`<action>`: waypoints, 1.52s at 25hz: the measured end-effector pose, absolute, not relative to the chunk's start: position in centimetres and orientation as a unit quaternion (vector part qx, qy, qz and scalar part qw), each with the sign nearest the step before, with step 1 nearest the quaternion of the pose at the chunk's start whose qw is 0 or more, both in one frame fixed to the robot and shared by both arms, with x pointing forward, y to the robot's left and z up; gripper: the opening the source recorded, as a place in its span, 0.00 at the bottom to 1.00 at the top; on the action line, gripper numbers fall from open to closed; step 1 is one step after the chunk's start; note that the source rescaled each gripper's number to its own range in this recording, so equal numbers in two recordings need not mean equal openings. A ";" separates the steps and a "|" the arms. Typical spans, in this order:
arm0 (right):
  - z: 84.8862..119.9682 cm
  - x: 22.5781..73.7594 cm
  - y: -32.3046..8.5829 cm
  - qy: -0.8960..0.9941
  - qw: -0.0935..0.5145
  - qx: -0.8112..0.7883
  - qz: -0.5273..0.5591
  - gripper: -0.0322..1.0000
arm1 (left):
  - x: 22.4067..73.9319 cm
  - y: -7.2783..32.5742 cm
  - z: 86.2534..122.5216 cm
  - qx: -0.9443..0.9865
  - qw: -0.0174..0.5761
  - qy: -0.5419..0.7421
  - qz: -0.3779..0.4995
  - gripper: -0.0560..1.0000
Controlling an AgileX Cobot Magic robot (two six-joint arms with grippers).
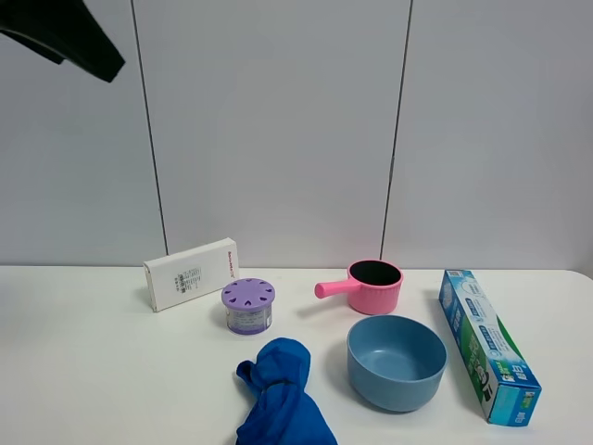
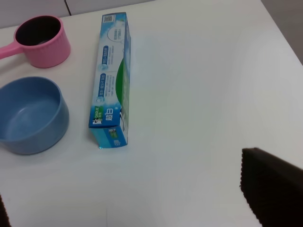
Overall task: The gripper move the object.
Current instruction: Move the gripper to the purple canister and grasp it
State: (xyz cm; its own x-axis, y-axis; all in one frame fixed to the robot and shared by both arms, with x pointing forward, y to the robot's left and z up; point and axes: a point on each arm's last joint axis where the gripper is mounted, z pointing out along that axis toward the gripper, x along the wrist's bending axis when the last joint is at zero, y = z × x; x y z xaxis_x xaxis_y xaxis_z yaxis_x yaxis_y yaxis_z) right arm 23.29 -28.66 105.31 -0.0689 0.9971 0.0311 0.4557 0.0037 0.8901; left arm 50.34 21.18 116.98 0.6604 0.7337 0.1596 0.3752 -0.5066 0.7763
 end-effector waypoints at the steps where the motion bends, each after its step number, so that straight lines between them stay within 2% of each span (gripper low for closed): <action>1: 105.3 23.3 -28.7 0.618 0.346 0.588 0.391 1.00 | 50.8 20.3 116.9 0.838 0.371 0.323 0.236 1.00; 5: 105.3 23.3 -28.7 0.618 0.346 0.588 0.391 1.00 | 52.8 17.2 115.4 0.858 0.367 0.297 0.204 1.00; 12: 105.3 23.3 -28.7 0.618 0.346 0.588 0.391 1.00 | 57.1 13.2 108.8 0.879 0.335 0.299 0.161 1.00; 17: 105.3 23.3 -28.7 0.618 0.346 0.588 0.391 1.00 | 59.4 11.9 103.7 0.889 0.305 0.313 0.136 1.00; 24: 105.3 23.3 -28.7 0.618 0.346 0.588 0.391 1.00 | 61.5 11.2 98.4 0.892 0.279 0.332 0.124 1.00; 38: 105.3 23.3 -28.7 0.618 0.346 0.588 0.391 1.00 | 63.6 10.9 94.7 0.879 0.283 0.346 0.164 1.00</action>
